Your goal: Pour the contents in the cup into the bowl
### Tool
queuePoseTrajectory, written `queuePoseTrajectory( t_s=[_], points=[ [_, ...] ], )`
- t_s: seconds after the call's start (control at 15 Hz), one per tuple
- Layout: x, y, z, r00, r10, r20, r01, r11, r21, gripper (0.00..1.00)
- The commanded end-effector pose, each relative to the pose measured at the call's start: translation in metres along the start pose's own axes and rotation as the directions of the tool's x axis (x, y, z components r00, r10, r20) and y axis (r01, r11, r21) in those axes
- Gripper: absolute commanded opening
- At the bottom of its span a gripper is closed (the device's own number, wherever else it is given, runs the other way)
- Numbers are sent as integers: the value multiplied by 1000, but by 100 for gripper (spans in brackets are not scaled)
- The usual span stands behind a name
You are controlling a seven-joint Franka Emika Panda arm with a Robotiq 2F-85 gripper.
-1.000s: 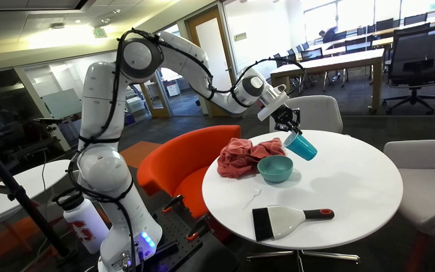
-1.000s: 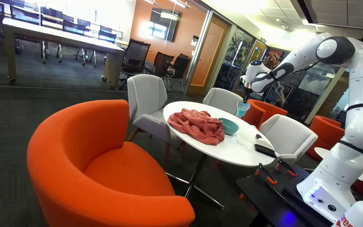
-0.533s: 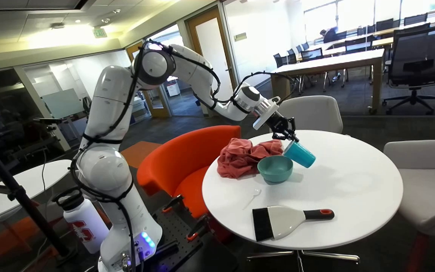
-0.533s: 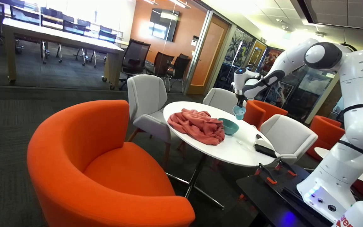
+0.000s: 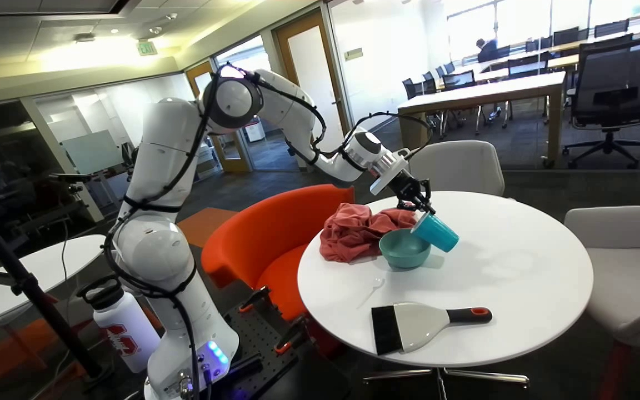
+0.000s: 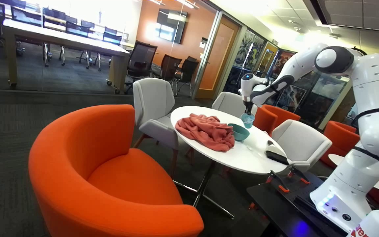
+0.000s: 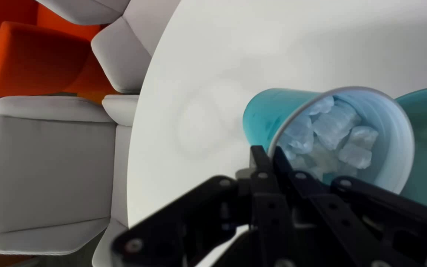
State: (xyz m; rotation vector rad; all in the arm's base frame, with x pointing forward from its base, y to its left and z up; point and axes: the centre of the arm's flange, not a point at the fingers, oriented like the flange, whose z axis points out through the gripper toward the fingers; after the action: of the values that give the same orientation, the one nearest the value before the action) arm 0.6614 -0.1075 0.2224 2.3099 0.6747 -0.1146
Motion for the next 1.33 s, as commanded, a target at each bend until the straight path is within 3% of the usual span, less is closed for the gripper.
queuePoseTrajectory(
  t_s=[0.0,0.33,0.67,0.93,1.27],
  points=[
    [5,-7,-4,999,16,52,-14,999,-37,1],
    [24,-40,-22,972,80,220,-37,980,-194,1],
    [53,-74,-29,910,137,391,8,937,-348,1],
    [67,-87,-15,861,121,495,100,913,-396,1],
    [84,-98,9,822,60,566,224,880,-418,1]
  ],
)
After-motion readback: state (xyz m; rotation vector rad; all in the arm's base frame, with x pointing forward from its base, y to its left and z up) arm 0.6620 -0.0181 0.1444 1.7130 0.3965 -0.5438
